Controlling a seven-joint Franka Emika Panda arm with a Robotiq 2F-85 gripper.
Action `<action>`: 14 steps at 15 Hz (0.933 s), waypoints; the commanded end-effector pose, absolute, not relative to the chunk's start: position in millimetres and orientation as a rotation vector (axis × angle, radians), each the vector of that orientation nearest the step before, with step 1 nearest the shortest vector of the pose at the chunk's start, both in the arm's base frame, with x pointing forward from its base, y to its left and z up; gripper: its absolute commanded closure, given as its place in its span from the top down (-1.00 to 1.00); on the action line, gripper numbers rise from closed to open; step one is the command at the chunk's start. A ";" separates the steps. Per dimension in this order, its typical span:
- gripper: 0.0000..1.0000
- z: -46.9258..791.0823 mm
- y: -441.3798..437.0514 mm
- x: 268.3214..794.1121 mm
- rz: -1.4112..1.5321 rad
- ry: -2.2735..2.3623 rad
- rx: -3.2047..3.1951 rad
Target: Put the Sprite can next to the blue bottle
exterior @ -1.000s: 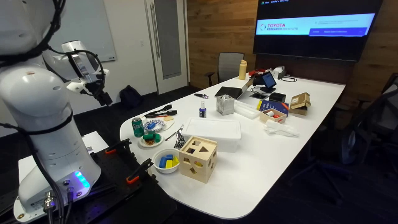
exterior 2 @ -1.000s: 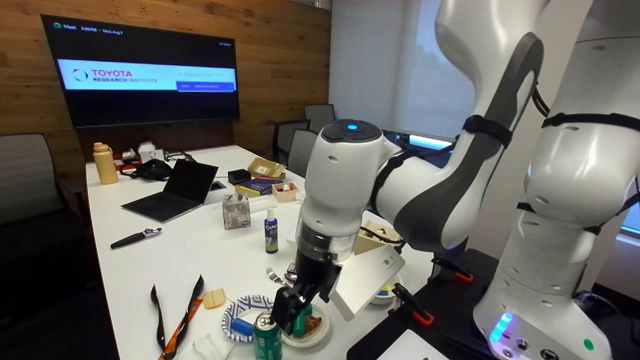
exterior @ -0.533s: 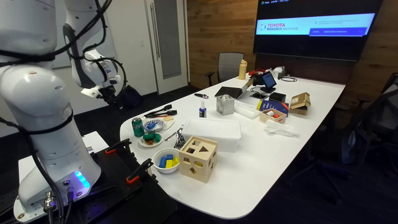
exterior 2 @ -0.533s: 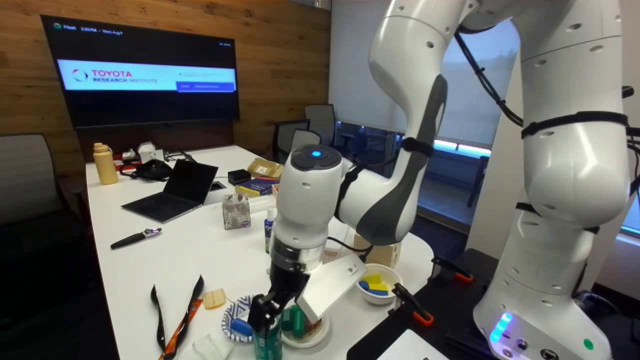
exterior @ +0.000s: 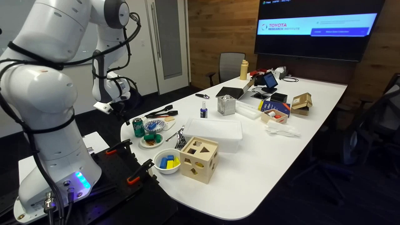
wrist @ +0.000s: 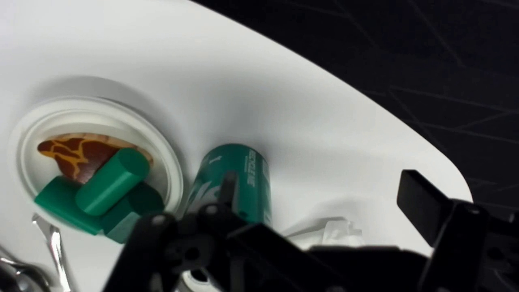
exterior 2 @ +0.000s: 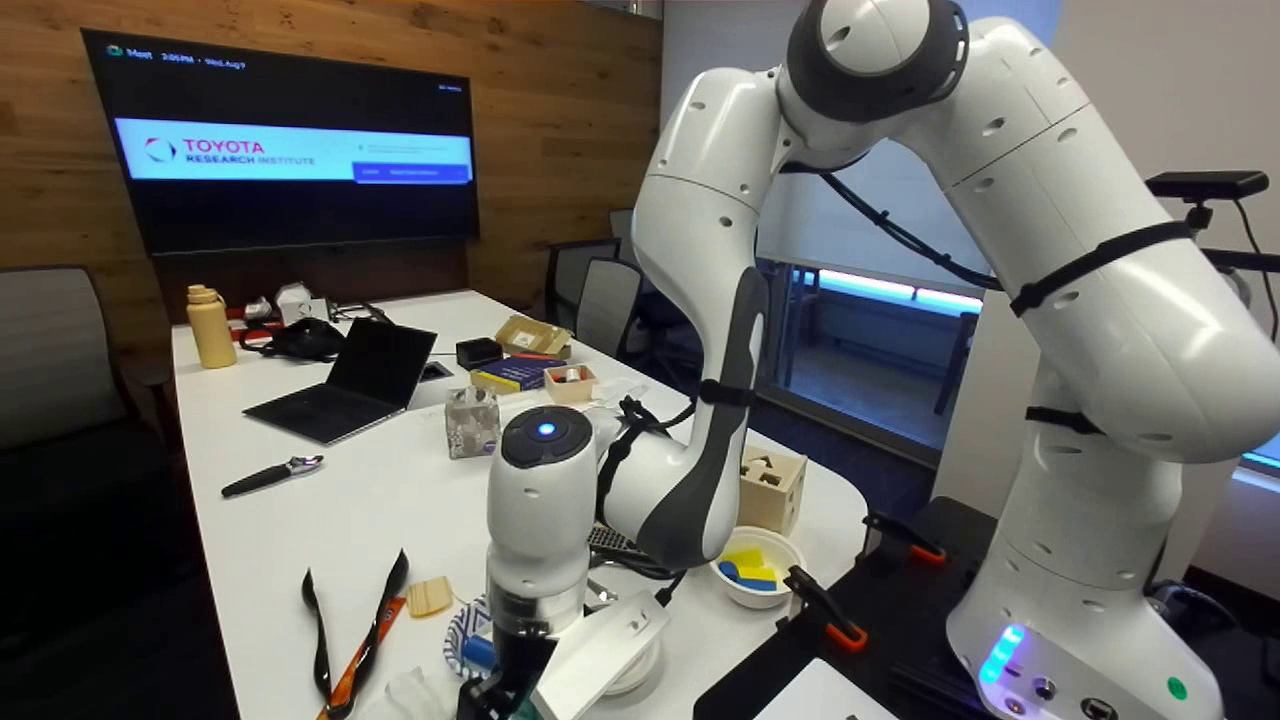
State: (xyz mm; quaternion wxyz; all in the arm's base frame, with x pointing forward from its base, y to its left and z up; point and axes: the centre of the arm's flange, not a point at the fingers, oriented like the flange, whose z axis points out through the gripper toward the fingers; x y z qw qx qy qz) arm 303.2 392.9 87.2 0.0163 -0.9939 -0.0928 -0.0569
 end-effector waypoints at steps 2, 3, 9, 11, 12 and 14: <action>1.00 113.2 393.1 307.5 -0.251 -0.206 -3.105; 1.00 121.0 389.5 307.2 -0.254 -0.191 -3.118; 1.00 127.1 376.8 328.6 -0.375 -0.099 -3.242; 1.00 115.1 378.3 338.9 -0.379 -0.078 -3.260; 1.00 109.1 378.8 341.4 -0.375 -0.075 -3.267; 1.00 97.9 376.9 343.7 -0.345 -0.063 -3.275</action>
